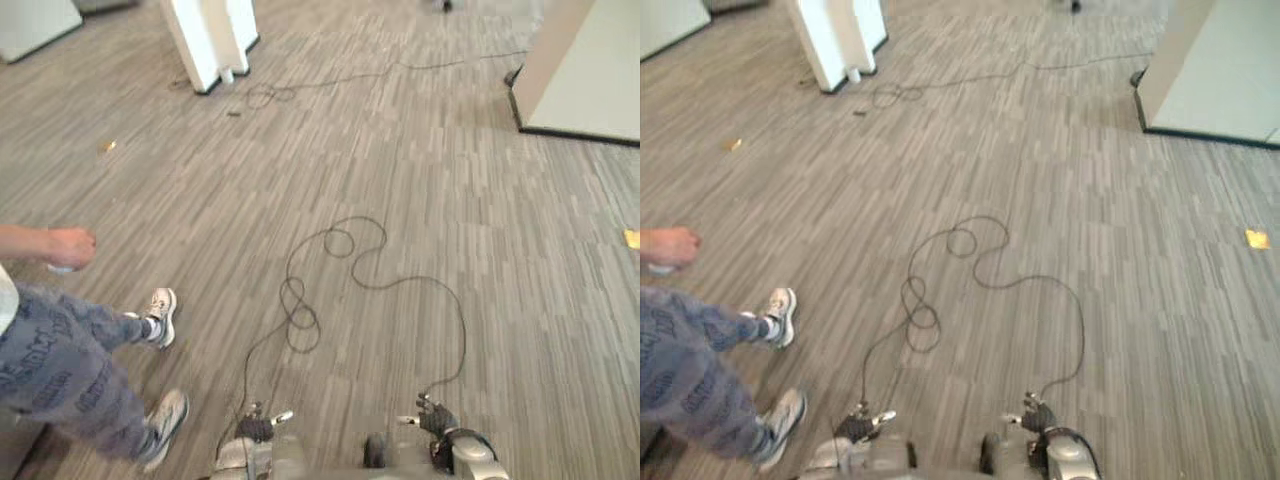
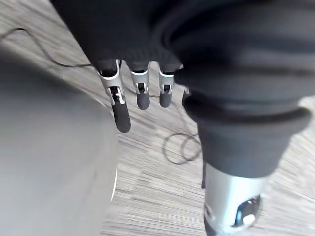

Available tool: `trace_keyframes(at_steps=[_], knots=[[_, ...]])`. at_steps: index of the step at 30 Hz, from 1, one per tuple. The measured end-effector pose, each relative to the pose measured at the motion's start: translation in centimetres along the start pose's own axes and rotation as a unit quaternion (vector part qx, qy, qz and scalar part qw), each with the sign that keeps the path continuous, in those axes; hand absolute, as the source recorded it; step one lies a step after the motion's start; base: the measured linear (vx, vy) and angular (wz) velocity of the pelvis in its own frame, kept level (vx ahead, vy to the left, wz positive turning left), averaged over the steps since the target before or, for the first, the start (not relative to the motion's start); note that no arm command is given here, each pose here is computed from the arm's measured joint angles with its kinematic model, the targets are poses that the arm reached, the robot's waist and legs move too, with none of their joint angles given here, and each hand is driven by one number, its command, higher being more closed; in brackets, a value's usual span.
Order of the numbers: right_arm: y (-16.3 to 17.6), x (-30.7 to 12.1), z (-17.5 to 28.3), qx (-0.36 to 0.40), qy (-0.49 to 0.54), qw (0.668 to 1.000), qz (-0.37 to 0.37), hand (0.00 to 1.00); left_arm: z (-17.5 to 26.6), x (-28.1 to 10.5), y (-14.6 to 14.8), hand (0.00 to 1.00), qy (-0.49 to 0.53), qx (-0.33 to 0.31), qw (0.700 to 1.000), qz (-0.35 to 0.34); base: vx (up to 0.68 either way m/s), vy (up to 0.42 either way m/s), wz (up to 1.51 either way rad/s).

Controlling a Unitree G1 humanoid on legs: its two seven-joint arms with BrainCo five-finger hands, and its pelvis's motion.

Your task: Organize washtable

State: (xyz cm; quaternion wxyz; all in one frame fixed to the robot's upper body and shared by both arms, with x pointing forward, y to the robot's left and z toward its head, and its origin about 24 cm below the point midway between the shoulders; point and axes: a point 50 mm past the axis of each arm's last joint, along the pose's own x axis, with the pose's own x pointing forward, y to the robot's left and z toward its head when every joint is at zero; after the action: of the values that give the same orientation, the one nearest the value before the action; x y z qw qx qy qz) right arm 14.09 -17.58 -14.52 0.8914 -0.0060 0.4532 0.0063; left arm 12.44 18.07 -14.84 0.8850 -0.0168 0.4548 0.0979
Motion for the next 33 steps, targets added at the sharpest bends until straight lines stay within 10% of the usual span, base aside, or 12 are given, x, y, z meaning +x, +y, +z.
trace_keyframes(at_steps=[33], knots=[[-0.5,-0.2,-0.9,0.040,0.013,0.999,-0.021,0.00,-1.1,-0.4,0.5,0.00,0.012,-0.035,0.999,0.012,0.71,0.056,0.00]])
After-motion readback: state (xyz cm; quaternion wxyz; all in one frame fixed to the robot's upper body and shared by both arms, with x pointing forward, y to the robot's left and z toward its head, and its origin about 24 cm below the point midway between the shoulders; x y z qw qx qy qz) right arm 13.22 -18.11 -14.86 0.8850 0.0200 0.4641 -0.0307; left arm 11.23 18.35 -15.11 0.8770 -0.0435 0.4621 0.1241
